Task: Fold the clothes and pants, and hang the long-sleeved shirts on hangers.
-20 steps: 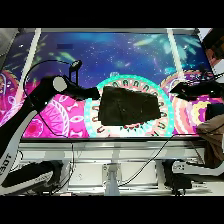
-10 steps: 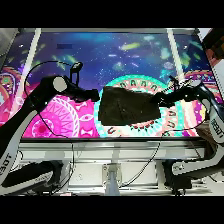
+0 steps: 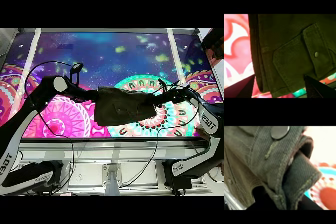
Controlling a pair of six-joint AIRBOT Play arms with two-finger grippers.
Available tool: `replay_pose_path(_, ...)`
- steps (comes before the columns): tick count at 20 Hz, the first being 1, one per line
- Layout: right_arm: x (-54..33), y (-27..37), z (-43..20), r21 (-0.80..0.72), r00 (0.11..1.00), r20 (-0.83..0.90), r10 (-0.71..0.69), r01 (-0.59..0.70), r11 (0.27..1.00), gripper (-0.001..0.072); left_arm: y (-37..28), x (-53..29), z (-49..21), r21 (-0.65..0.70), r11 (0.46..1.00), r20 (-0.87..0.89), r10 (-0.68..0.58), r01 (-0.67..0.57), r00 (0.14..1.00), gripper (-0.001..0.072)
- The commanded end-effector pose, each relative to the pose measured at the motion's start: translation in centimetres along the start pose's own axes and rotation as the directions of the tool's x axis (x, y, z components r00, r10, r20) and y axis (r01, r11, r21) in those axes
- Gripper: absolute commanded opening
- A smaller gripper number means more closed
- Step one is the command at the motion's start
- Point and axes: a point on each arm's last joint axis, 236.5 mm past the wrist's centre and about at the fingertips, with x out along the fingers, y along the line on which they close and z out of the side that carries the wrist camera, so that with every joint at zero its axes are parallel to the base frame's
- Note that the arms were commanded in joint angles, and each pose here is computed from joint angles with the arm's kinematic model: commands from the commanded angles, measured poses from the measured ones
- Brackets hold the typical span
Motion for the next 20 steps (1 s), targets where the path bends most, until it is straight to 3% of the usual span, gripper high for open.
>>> replay_pose_path(1, -0.6, 3.4, 1.9, -0.062, 0.997, 0.041, 0.062, -0.059, 0.996, 0.0070, -0.1, -0.3, 0.9, 0.045, 0.999, 0.035, -0.003, 0.002, 0.999, 0.0685)
replay_pose_path(3, -3.5, 5.4, 4.2, -0.166, 0.990, 0.130, 0.054, -0.032, 0.986, 0.0061, 0.1, -1.7, 2.5, 0.053, 0.999, 0.095, -0.002, -0.003, 0.995, 0.0458)
replay_pose_path(4, -5.8, 6.6, 5.8, -0.219, 0.977, 0.207, 0.046, 0.001, 0.976, 0.0041, 0.4, -2.9, 3.5, 0.048, 0.999, 0.131, 0.000, -0.007, 0.991, 0.0406)
replay_pose_path(6, -11.7, 9.0, 8.9, -0.275, 0.916, 0.401, 0.031, 0.088, 0.957, 0.0035, 1.0, -5.8, 5.2, 0.031, 0.999, 0.207, 0.002, -0.009, 0.978, 0.0406)
replay_pose_path(8, -19.3, 10.9, 11.0, -0.273, 0.800, 0.600, 0.014, 0.188, 0.944, 0.0035, 2.0, -9.0, 6.0, 0.017, 0.999, 0.276, 0.021, -0.027, 0.961, 0.0406)
replay_pose_path(10, -27.5, 10.9, 11.1, -0.162, 0.652, 0.757, -0.050, 0.262, 0.951, 0.0035, 3.7, -12.1, 5.9, 0.026, 0.995, 0.321, 0.085, -0.098, 0.943, 0.0375)
replay_pose_path(11, -31.1, 10.2, 10.4, -0.093, 0.584, 0.805, -0.104, 0.297, 0.950, 0.0035, 4.5, -13.7, 5.5, 0.033, 0.989, 0.336, 0.126, -0.146, 0.933, 0.0286)
replay_pose_path(13, -38.1, 7.8, 7.7, 0.077, 0.444, 0.862, -0.245, 0.362, 0.929, 0.0035, 5.9, -16.6, 4.6, 0.050, 0.970, 0.367, 0.202, -0.237, 0.908, 0.0271)
replay_pose_path(16, -46.7, 3.5, 2.3, 0.355, 0.233, 0.865, -0.445, 0.344, 0.869, 0.0034, 7.0, -21.1, 3.1, 0.063, 0.934, 0.422, 0.295, -0.352, 0.857, 0.0271)
replay_pose_path(18, -49.8, 0.4, -1.9, 0.483, 0.167, 0.806, -0.568, 0.370, 0.794, 0.0034, 7.8, -24.3, 1.8, 0.056, 0.903, 0.465, 0.354, -0.427, 0.811, 0.0270)
replay_pose_path(20, -50.9, -4.2, -7.1, 0.643, 0.173, 0.669, -0.723, 0.353, 0.679, 0.0034, 8.5, -28.2, 1.0, 0.035, 0.862, 0.540, 0.410, -0.506, 0.735, 0.0270)
